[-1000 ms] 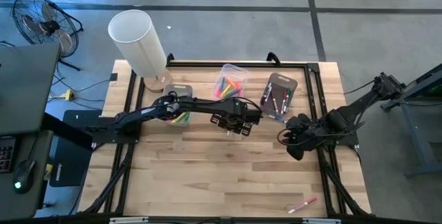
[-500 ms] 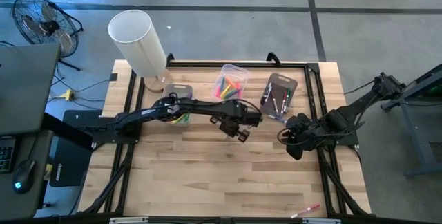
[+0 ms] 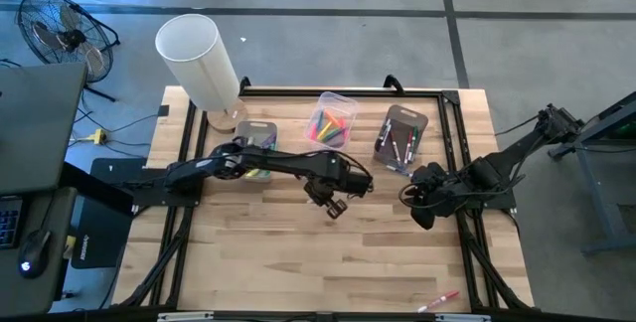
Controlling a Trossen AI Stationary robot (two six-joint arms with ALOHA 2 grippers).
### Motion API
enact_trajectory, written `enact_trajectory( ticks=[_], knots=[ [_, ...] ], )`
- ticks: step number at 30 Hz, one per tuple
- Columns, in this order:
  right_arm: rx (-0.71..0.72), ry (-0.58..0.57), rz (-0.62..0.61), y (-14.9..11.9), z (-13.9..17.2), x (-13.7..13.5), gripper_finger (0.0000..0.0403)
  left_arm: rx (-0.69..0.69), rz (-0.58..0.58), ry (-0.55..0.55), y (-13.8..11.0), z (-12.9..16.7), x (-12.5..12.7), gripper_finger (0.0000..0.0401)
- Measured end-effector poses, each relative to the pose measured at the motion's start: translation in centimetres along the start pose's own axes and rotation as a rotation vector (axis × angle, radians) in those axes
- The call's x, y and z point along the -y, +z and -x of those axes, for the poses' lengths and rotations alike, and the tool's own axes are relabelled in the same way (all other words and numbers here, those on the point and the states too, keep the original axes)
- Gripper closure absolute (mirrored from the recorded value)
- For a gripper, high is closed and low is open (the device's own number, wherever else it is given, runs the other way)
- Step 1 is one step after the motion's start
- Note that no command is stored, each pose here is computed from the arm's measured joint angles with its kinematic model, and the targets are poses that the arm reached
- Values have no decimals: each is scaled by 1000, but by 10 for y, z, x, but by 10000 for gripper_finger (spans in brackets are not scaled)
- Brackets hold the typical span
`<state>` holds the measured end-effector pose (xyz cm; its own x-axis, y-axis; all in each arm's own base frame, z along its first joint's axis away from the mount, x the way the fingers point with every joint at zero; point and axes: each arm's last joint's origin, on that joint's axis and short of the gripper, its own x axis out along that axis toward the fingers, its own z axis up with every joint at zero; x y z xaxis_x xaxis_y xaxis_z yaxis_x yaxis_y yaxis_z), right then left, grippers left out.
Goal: Pick & Place Markers
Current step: Put the blue marker into the black bin
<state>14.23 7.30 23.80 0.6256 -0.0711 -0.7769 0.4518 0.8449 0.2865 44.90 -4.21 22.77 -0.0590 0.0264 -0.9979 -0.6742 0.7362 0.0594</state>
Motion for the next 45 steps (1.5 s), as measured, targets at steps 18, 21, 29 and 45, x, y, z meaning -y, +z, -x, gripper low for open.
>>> enact_trajectory(
  ticks=[18,21,29,45],
  knots=[
    [209,38,41,11,4,-9,289,579,-214,-252,-32,115,-2,385],
    [322,129,81,21,14,-15,289,713,-237,-361,-31,136,1,385],
    [666,304,148,45,55,-19,289,914,-264,-500,-29,166,3,385],
    [831,331,238,57,70,-22,289,1000,-296,-615,-26,177,9,384]
  ],
)
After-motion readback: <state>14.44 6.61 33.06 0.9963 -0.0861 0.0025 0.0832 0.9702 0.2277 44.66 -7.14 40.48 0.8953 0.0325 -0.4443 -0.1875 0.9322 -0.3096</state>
